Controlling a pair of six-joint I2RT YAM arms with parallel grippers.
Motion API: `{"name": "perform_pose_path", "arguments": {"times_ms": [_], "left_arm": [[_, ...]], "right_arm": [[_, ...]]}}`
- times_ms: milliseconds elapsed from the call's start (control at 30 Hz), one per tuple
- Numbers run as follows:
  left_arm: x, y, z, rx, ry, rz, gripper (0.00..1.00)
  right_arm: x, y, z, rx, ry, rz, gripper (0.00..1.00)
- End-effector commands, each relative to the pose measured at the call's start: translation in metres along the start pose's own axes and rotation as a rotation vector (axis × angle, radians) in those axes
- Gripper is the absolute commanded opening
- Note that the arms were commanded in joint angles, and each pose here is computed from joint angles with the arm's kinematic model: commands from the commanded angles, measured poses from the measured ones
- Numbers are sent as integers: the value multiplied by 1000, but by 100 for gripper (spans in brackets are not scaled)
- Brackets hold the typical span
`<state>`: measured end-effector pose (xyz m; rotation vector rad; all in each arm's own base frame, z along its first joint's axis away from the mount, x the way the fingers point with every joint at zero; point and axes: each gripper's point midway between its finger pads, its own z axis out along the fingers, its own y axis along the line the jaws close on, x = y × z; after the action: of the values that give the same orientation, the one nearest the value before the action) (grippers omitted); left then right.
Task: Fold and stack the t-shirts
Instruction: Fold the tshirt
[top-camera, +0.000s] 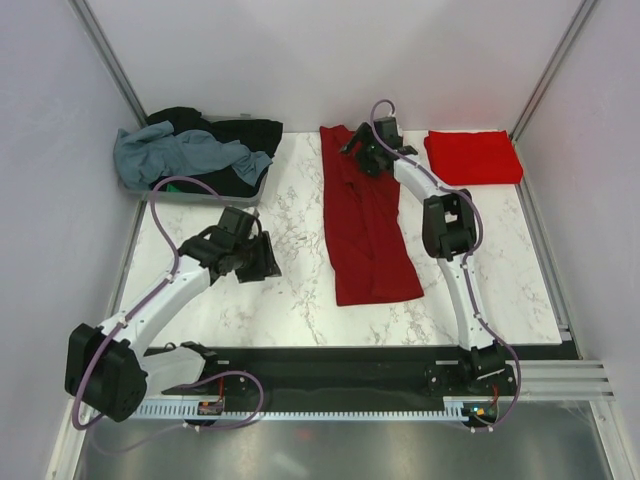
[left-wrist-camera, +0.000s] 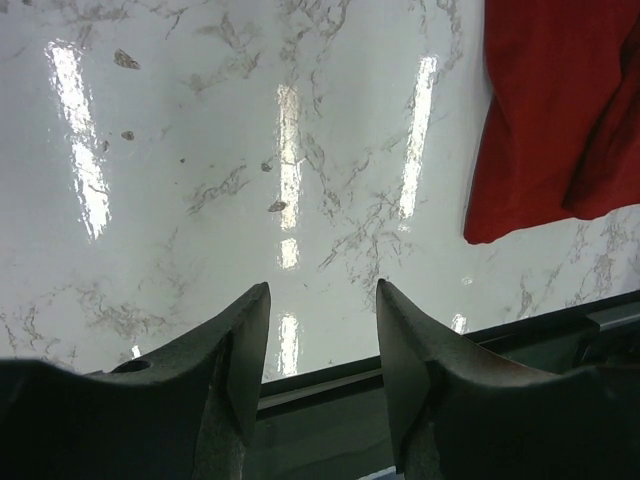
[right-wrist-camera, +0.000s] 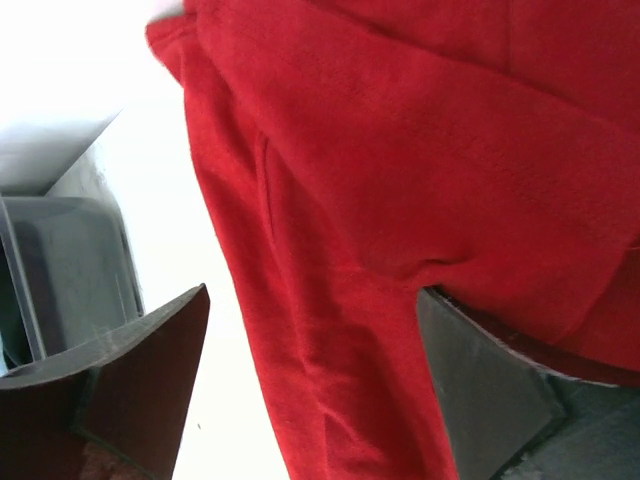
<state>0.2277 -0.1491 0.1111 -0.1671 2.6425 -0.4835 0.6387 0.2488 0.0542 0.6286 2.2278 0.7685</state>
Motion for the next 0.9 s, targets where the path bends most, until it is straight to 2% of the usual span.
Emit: {"name": "perform_pose_path", "arguments": {"times_ms": [0,133,167,233,267,300,333,367,400,433,467,500,533,567,600,633,700,733,867], "left_arm": [[-5,-19,0,62,-14,-27,54],[6,-40,6,104,16,-45,54],[9,-44,7,114,25,-49,54],[15,-58,12,146,33,-42,54],[18,-63,18,149,42,-58,54],[26,-73,26,163,57,-54,54],[26,-80,27,187,48,-39,54],[30,-85,31,194,58,-50,54],[38,-86,43,176,89,-49,54],[44,-98,48,202,92,-33,54],[48,-102,55,196,103,-28,53],[58,-108,64,188,129,-8,53],[62,-113,70,187,144,-6,53],[63,-118,76,191,140,1,52],[62,-127,78,199,139,9,52],[73,-129,86,180,166,22,52],[76,-139,91,181,164,35,52],[80,-139,96,168,171,34,52],[86,-137,106,126,160,28,50]], "right_arm": [[27,9,-5,12,39,-33,94],[-6,68,-50,-130,9,-127,98],[-20,91,-77,-175,-15,-149,98],[-23,84,-99,-146,-7,-196,98],[-36,100,-134,-165,-42,-212,98],[-39,86,-164,-119,-54,-215,98],[-20,55,-151,-49,-7,-210,98],[-31,65,-191,-66,-52,-216,98],[-34,48,-206,-16,-77,-209,98],[-6,3,-211,77,-17,-215,98],[-10,8,-247,66,-62,-229,98],[-4,-9,-260,110,-69,-235,98],[26,-52,-267,207,-7,-251,98],[27,-55,-293,204,-36,-257,98],[37,-69,-302,233,-25,-263,98],[65,-106,-309,308,38,-264,98],[79,-122,-333,319,36,-261,98],[105,-148,-339,357,99,-249,97],[149,-178,-354,340,168,-213,90]]}}
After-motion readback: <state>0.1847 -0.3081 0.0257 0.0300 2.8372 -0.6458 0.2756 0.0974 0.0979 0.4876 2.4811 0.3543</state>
